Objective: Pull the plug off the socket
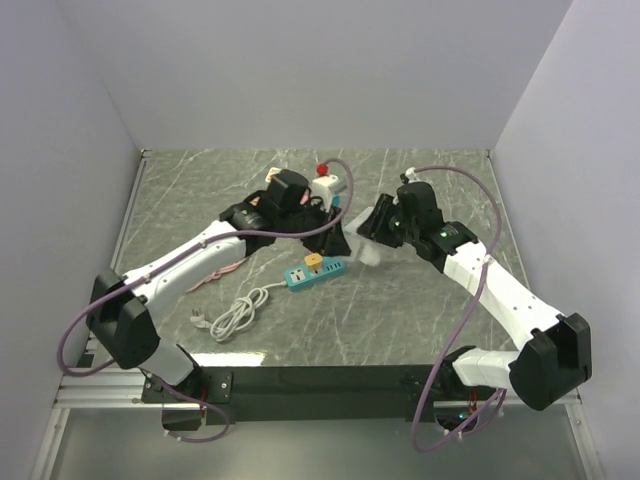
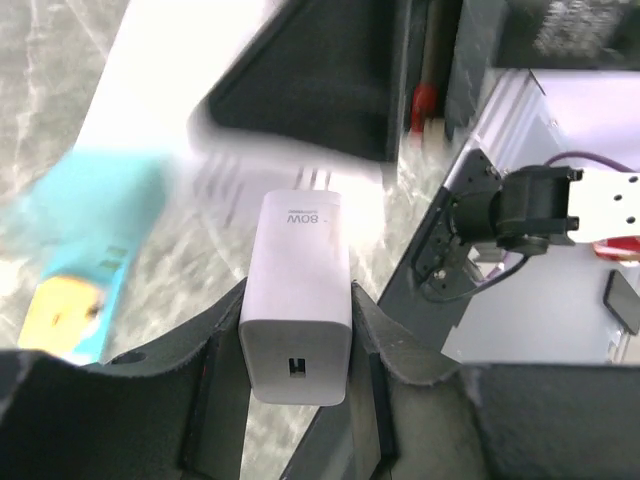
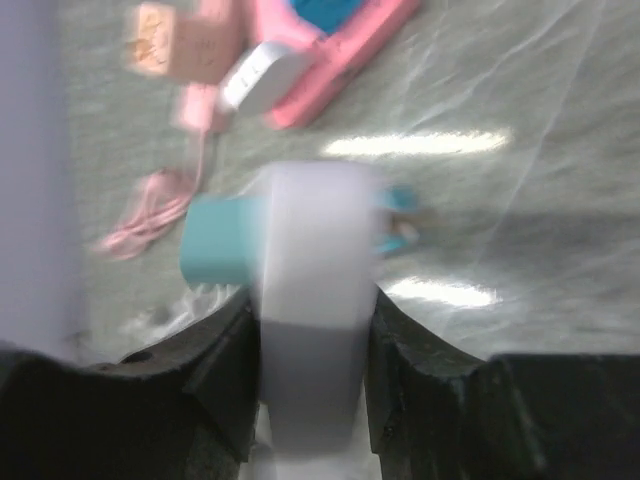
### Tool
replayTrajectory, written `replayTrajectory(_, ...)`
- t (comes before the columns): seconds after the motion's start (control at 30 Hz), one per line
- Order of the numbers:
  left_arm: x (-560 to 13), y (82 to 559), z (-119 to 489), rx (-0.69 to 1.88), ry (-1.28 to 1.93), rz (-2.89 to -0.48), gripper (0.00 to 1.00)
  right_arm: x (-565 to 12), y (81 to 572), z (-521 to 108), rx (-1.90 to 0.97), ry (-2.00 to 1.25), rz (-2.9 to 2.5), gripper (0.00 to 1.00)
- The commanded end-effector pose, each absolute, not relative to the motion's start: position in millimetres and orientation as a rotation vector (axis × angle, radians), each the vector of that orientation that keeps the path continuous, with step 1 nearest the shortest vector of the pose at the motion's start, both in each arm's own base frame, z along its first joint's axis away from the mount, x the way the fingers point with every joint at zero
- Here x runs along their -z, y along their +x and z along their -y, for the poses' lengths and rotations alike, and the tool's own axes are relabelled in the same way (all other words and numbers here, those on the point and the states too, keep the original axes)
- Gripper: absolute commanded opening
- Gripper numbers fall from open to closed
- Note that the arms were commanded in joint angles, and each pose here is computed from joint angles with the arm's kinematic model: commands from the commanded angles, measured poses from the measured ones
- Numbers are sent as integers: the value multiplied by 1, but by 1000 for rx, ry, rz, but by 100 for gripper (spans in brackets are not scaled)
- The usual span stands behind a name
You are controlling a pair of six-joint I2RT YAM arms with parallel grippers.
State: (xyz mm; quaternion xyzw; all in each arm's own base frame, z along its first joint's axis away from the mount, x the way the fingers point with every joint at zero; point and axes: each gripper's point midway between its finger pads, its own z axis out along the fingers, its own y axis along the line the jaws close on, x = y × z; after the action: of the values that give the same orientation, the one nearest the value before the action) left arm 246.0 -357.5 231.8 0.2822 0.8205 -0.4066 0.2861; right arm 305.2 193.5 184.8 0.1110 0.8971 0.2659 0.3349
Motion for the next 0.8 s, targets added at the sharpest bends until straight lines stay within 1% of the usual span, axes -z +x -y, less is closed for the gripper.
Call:
replayTrajectory(0.0, -318, 259, 314, 1106, 674, -1950, 0, -128, 294, -91, -111, 383, -2467, 0)
replayTrajectory(0.23, -330, 262, 308, 1110, 687, -1930, 0, -139, 299, -94, -136, 294, -2456, 0)
replayTrajectory(0.37, -328, 287, 293, 973, 567, -1965, 0, -147, 299, -95, -158, 304, -2427, 0)
replayTrajectory(0.4, -321, 309, 272, 838, 456, -2003, 0, -149, 298, -95, -168, 308, -2424, 0)
replayTrajectory(0.47, -318, 334, 245, 702, 327, -2033, 0, -154, 297, -94, -196, 341, -2412, 0)
replayTrajectory(0.5, -320, 355, 215, 607, 219, -2045, 0, -158, 297, -95, -211, 346, -2404, 0)
replayTrajectory(0.57, -318, 380, 178, 514, 101, -2057, 0, -171, 295, -98, -256, 358, -2375, 0)
replayTrajectory(0.67, -316, 405, 145, 435, -2, -2060, 0, -193, 295, -104, -338, 364, -2309, 0)
replayTrajectory(0.7, -304, 421, 117, 404, -101, -2078, 0, -198, 295, -106, -358, 365, -2294, 0)
replayTrajectory(0.77, -294, 444, 93, 457, -190, -2061, 0, -211, 298, -108, -396, 376, -2259, 0)
